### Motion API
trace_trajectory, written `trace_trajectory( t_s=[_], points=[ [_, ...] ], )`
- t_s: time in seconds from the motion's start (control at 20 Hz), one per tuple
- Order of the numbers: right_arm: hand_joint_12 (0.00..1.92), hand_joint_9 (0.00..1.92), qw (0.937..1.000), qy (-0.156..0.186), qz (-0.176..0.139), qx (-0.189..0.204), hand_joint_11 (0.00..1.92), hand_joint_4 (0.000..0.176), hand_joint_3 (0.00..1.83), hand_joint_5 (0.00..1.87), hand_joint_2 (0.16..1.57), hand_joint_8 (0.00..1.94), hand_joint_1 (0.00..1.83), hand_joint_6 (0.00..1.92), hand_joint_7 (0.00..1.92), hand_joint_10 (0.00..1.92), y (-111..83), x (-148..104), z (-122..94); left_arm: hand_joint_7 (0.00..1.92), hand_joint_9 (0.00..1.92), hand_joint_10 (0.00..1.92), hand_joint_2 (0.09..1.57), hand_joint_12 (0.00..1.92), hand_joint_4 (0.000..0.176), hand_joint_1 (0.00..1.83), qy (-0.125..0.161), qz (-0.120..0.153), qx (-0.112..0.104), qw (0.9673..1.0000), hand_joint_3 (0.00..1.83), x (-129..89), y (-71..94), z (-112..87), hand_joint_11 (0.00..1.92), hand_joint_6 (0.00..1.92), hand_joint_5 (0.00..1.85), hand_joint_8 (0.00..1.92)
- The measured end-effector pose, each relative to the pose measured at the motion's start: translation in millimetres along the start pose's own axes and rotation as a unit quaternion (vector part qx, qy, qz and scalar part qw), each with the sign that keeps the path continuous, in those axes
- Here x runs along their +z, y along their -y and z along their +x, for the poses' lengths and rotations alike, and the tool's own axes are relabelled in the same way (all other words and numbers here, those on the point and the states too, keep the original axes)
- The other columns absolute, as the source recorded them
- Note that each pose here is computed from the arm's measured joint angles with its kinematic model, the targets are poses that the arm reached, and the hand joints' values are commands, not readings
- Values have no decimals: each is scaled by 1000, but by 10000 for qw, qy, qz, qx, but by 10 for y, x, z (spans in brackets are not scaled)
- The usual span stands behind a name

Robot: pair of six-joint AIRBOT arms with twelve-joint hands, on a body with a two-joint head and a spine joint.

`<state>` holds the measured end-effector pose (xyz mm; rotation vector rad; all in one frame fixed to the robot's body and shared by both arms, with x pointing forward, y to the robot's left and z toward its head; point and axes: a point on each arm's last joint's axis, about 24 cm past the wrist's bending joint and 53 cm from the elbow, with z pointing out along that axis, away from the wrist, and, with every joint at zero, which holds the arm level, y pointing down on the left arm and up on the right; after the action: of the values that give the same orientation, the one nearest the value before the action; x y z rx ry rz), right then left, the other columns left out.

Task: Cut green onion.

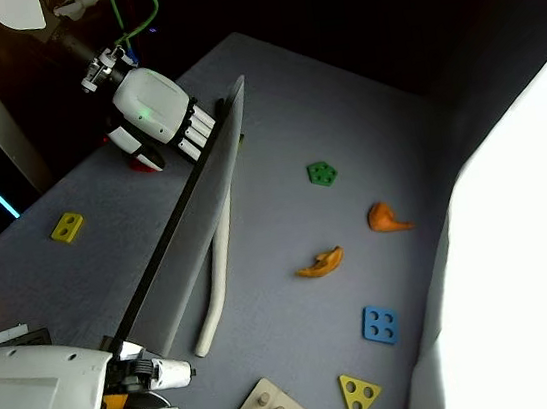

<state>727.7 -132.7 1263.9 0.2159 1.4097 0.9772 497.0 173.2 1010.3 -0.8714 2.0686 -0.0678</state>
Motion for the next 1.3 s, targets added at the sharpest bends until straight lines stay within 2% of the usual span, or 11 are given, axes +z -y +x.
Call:
trace_trajectory(
  t_s=[0.2,0.25,0.35,0.4,0.45,0.6,0.65,0.8,0.9,1.2,1.3],
  points=[
    [1921,1691,9991,117,415,39,1689,176,698,1381,881,1941,1624,1921,1595,1921,104,-50,0,4,11,4,1402,0,20,770,-48,-17,17,10000,66,-19,-17,28,0,17,159,1],
    [1921,1691,9984,166,540,11,1693,176,698,1383,876,1941,1617,1921,1594,1921,106,-74,17,2,13,4,1418,0,25,723,-52,-20,14,10000,77,-18,-18,29,0,10,146,0],
    [1921,1691,9971,278,701,-108,1702,176,694,1386,868,1941,1616,1921,1611,1921,76,-118,50,2,14,3,1414,0,11,731,-58,-23,16,10000,78,-18,-19,32,0,9,151,0],
    [1921,1688,9961,360,791,-142,1698,176,700,1389,866,1941,1625,1921,1611,1921,51,-142,75,0,2,0,1420,0,16,694,-58,-23,14,10000,79,-18,-19,32,0,1,89,0],
    [1921,1666,9958,388,805,-181,1681,176,703,1374,852,1941,1645,1921,1583,1921,-5,-161,121,0,0,0,1418,0,17,628,-60,-24,14,10000,75,-18,-20,33,0,0,17,0],
    [1921,1661,9948,578,737,-388,1688,176,726,1352,857,1941,1623,1921,1560,1921,-175,-161,196,0,1,0,1372,0,22,518,-130,-72,14,9999,46,-17,-42,66,0,3,10,0],
    [1921,1661,9942,626,785,-384,1692,176,724,1355,846,1941,1647,1921,1563,1921,-177,-156,214,0,0,0,1348,0,24,522,-129,-70,11,9999,31,-11,-40,65,0,1,7,0],
    [1921,1663,9922,644,1030,-295,1694,176,732,1372,862,1941,1632,1921,1566,1921,-82,-190,376,1,0,0,1366,0,4,424,-128,-73,1,9999,31,8,-38,59,0,3,14,0],
    [1921,1661,9908,622,1162,-319,1708,176,723,1396,859,1941,1635,1921,1550,1921,-61,-194,475,15,0,0,1368,11,0,399,-128,-84,-5,9999,23,12,-41,58,11,6,32,2],
    [1921,1623,9907,554,1183,-380,1669,176,662,1373,886,1941,1637,1921,1514,1921,-121,-132,710,34,0,0,1379,0,0,364,-140,-69,-13,9999,13,10,-29,61,0,6,71,9],
    [1921,1600,9897,484,1265,-456,1639,176,608,1366,905,1941,1639,1921,1502,1921,-75,-120,820,70,14,5,1372,0,0,438,-141,-69,-9,9999,5,7,-33,61,0,10,86,15]
  ],
)
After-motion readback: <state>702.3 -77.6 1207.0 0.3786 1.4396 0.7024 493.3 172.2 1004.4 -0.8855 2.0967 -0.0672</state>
